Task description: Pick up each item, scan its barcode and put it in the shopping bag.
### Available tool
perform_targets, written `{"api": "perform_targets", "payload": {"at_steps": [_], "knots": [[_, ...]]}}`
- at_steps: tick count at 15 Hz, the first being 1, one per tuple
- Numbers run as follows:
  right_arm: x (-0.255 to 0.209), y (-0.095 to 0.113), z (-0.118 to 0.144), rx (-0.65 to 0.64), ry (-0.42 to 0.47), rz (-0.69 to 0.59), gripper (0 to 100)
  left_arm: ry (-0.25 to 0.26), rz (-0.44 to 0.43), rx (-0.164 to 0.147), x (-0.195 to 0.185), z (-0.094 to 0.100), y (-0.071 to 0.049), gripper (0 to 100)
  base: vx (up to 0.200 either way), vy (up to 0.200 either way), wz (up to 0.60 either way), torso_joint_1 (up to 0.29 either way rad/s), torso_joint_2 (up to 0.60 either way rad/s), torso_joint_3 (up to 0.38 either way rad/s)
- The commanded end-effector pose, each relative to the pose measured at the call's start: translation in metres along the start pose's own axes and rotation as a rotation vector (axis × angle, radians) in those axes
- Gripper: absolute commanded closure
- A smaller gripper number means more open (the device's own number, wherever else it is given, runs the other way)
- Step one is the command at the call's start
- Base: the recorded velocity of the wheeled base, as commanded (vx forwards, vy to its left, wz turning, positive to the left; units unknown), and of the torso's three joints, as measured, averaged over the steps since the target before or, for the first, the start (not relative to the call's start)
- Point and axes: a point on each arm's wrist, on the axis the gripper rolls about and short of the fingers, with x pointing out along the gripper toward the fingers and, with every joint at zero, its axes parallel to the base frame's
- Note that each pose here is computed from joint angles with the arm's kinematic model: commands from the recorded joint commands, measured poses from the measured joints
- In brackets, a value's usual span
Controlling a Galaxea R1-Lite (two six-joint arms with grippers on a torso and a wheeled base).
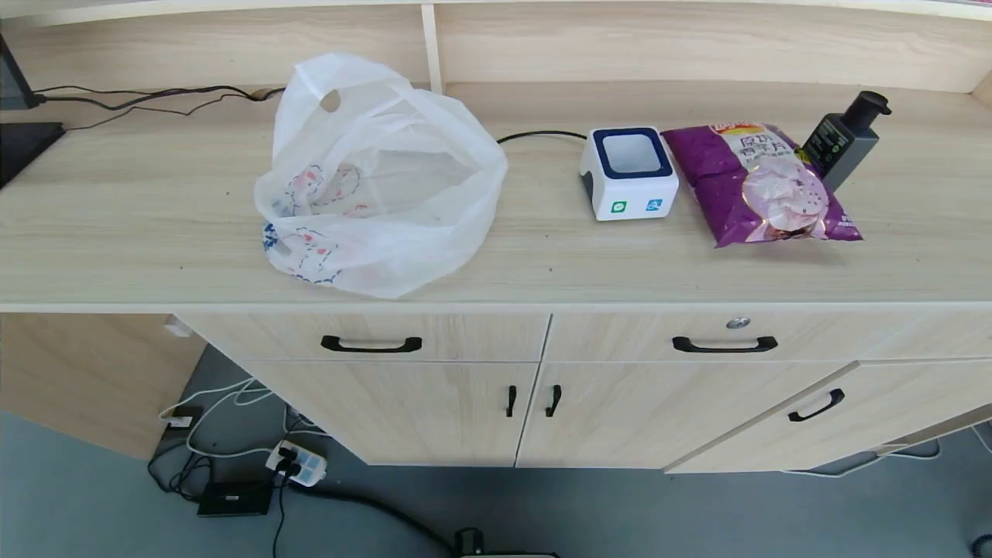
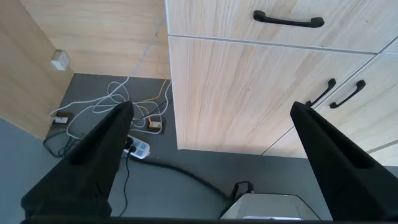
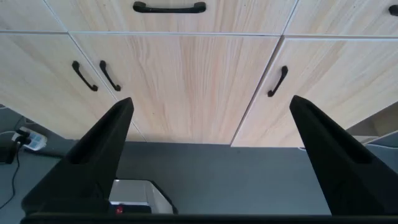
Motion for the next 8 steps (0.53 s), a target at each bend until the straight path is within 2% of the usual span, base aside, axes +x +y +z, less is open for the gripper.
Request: {"api": "perform_targets", "payload": {"at_steps": [1,8], "knots": [[0.0001,0.0000,0.0001,0.006,0.001,0.001,0,-0.001,0.001,-0.001,0.0000,0.0000,0.0000,0,0.200,0.000,0.00,0.007,0.00,0.007],[0.0001,0.0000,0.0001,0.003,0.001,0.001,0,-0.002,0.000,0.001,0.0000,0.0002,0.0000,0,0.200,0.000,0.00,0.000,0.00,0.002]]}}
